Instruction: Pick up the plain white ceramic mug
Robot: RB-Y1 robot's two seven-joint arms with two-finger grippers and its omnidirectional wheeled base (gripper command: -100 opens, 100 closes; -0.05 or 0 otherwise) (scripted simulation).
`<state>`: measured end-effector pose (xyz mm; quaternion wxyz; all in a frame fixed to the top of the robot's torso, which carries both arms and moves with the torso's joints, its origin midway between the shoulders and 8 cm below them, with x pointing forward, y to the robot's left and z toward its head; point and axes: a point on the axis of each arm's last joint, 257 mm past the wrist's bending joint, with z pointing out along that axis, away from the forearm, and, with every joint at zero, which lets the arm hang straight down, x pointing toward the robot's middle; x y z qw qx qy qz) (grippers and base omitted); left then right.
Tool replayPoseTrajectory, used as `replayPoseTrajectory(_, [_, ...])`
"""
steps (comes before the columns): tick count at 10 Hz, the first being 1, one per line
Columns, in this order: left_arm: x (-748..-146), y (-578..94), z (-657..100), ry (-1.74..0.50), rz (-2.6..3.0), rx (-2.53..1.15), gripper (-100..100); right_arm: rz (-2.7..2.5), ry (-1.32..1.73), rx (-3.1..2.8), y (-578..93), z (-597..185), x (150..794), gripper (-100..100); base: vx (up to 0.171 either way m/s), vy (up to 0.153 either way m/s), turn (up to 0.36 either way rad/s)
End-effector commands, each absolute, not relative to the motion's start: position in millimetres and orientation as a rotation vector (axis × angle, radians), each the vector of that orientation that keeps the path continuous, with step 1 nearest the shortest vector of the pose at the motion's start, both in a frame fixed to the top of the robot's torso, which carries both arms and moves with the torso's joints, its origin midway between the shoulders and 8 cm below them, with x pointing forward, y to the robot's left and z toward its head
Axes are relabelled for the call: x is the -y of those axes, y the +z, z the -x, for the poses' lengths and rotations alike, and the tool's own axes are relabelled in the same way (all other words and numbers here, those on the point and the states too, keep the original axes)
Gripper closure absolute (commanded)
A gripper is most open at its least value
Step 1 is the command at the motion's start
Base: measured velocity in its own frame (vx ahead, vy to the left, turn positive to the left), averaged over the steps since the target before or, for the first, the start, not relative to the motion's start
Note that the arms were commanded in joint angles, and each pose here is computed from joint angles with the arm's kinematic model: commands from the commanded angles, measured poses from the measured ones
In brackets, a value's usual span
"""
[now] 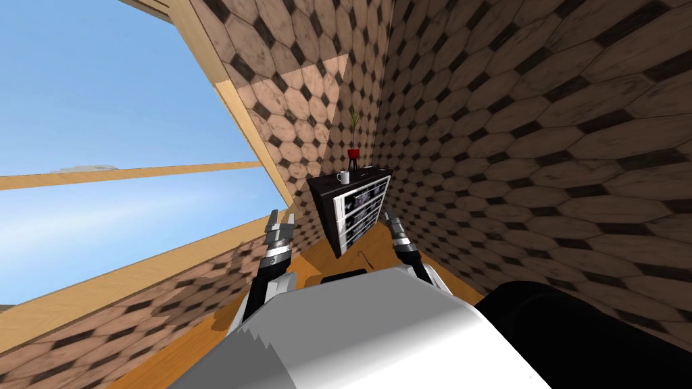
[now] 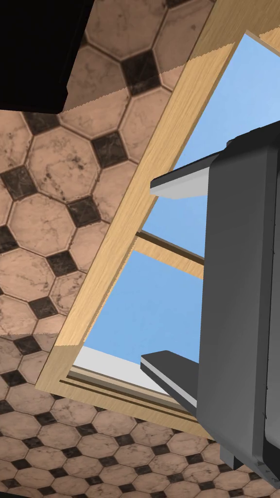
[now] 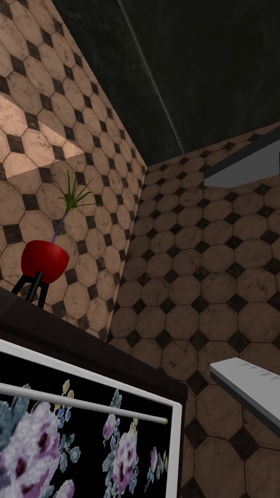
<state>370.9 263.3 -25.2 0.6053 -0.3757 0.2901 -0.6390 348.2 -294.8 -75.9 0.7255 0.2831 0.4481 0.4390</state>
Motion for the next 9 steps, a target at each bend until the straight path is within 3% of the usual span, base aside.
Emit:
replayPoseTrajectory(1, [-263.3,-25.2,-370.9,-1.478,0.869,-0.671,0,-0.627,0.894,-1.067,-103.5,-337.1,315.2,-100,-0.096,0.224,0.085])
replayPoseTrajectory(4, [-263.3,-25.3,-370.8,-1.478,0.869,-0.671,0,-0.629,0.786,-1.179,-137.6,-316.1,345.2,-100,-0.054,0.177,0.06])
replayPoseTrajectory(9, [-263.3,-25.3,-370.8,-1.478,0.869,-0.671,0,-0.641,0.658,-1.313,-175.1,-283.4,381.5,-100,-0.025,0.13,0.058])
